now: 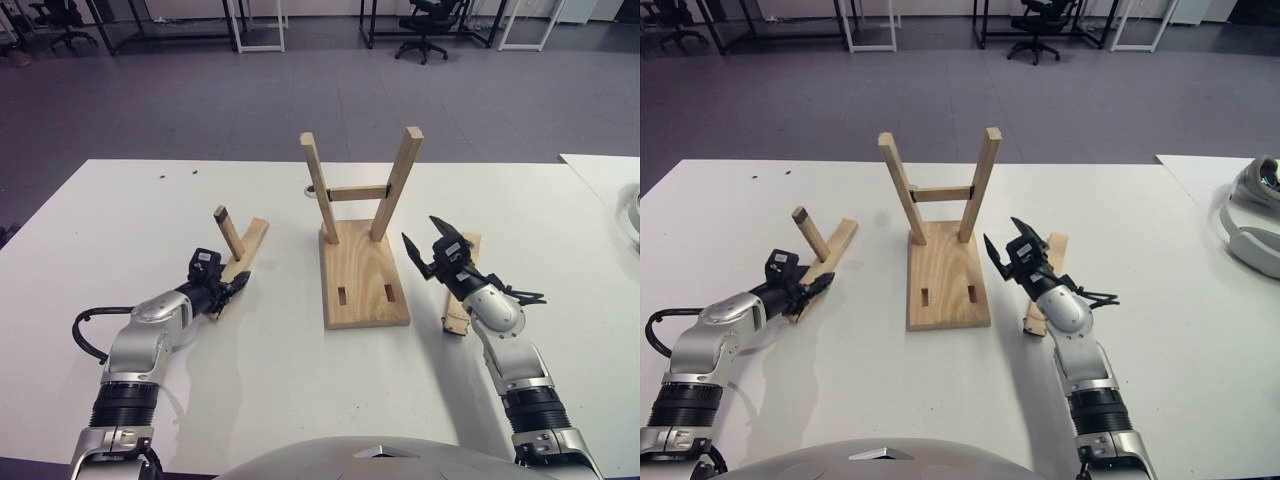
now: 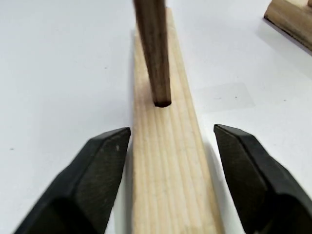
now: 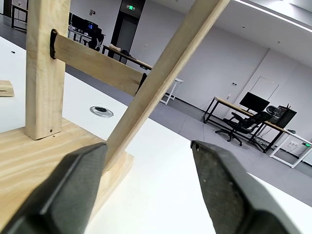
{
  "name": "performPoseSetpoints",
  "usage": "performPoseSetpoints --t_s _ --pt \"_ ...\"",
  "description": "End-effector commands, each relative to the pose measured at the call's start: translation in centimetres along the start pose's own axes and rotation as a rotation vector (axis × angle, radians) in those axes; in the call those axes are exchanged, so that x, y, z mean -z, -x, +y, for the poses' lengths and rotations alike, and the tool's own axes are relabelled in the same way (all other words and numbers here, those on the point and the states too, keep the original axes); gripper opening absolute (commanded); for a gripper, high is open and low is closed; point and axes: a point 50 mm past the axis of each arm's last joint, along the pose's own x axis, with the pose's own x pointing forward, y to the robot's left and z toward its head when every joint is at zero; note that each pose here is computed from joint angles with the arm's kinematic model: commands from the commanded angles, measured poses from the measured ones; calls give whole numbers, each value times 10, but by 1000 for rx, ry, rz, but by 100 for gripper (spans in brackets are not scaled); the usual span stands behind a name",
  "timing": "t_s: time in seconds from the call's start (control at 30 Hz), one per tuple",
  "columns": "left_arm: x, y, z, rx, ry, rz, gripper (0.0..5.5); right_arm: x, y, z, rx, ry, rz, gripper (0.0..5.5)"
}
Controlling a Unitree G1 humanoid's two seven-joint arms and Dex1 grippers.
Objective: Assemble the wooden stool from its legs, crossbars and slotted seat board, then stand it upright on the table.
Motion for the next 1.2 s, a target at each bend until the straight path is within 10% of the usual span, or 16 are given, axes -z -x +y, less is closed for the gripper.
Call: performPoseSetpoints --t_s 0.03,0.3,0.53,1.03,1.2 --pt "13 3 1 -12 -88 66 253 0 -2 0 7 2 -2 320" --pt "-25 7 6 49 72 -235 204 -11 -11 -1 -23 -119 -6 320" --pt "-153 51 -13 248 67 -798 204 -150 -46 -35 -281 -760 -494 354" --pt "-186 48 -85 476 -299 -758 204 -202 -86 -16 -393 -1071 -368 403" --pt "-178 45 -91 499 -357 -741 204 -194 -80 -18 -388 -1197 -304 308"
